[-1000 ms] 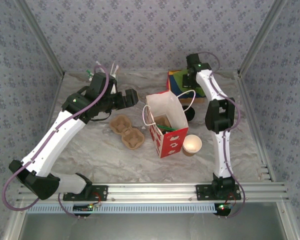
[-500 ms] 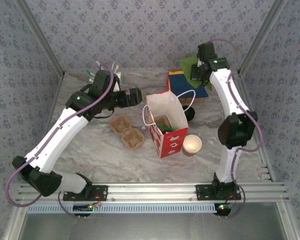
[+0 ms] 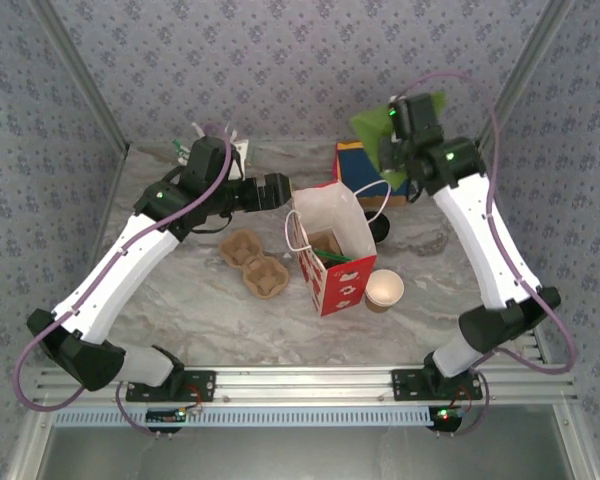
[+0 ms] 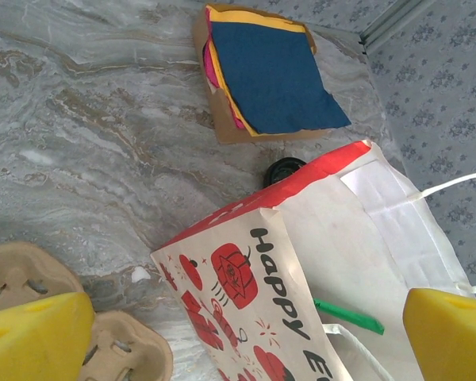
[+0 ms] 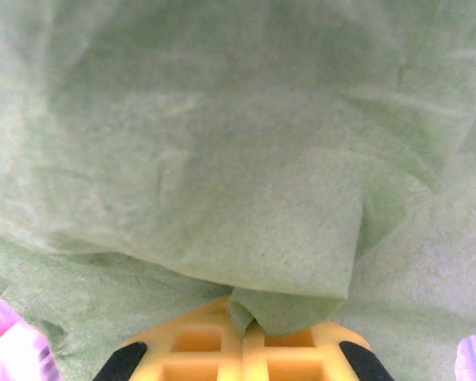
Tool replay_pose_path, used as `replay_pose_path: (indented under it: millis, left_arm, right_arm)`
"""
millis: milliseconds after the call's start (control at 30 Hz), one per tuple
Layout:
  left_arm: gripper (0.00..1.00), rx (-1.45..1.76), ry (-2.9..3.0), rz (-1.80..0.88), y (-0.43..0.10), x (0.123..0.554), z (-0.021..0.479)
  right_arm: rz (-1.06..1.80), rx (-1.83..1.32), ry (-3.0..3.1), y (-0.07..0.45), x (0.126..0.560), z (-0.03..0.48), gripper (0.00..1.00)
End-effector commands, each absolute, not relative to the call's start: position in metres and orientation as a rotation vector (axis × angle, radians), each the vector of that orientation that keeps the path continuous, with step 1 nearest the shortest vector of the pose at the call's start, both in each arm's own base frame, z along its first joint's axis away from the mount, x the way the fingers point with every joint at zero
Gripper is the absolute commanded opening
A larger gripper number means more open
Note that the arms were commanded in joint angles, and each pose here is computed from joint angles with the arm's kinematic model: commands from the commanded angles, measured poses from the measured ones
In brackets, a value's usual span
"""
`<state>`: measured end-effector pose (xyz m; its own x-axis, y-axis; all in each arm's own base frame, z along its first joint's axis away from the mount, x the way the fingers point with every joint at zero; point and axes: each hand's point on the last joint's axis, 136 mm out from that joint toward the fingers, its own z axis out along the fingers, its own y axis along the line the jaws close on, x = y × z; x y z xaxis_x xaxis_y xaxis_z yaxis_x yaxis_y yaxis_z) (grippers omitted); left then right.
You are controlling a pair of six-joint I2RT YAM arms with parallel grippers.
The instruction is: Pack the takeout coffee
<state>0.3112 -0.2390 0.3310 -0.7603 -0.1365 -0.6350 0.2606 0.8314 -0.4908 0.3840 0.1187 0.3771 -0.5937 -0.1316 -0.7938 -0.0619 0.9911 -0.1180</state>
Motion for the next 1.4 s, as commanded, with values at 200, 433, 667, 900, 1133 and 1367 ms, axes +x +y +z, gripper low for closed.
replay_pose_path:
  millis: [200,433,667,900,1133,1367]
  left_arm:
    - [1.0,0.12,2.23,-0.8,-0.234,0.297,0.352]
    - [1.0,0.079,2.201,-0.763,-0.214,0.284,0.355]
    - [1.0,0.045,2.163,-0.724,-0.193,0.27,0.362]
    - [1.0,0.022,2.155,-0.713,-0.181,0.26,0.359]
    - [1.0,0.021,2.157,-0.71,-0.179,0.257,0.359]
    - [1.0,0.021,2.162,-0.709,-0.179,0.257,0.357]
  right_arm:
    - [-0.327,-0.289,2.016,0.138,0.305,0.432,0.04]
    - [-0.429,-0.41,2.005,0.169,0.283,0.409,0.05]
    - [-0.528,-0.474,2.114,0.19,0.282,0.354,0.05]
    - [-0.68,-0.521,2.166,0.203,0.284,0.315,0.05]
    - [-0.748,-0.485,2.228,0.199,0.281,0.296,0.06]
    - [-0.749,-0.456,2.238,0.193,0.283,0.298,0.1]
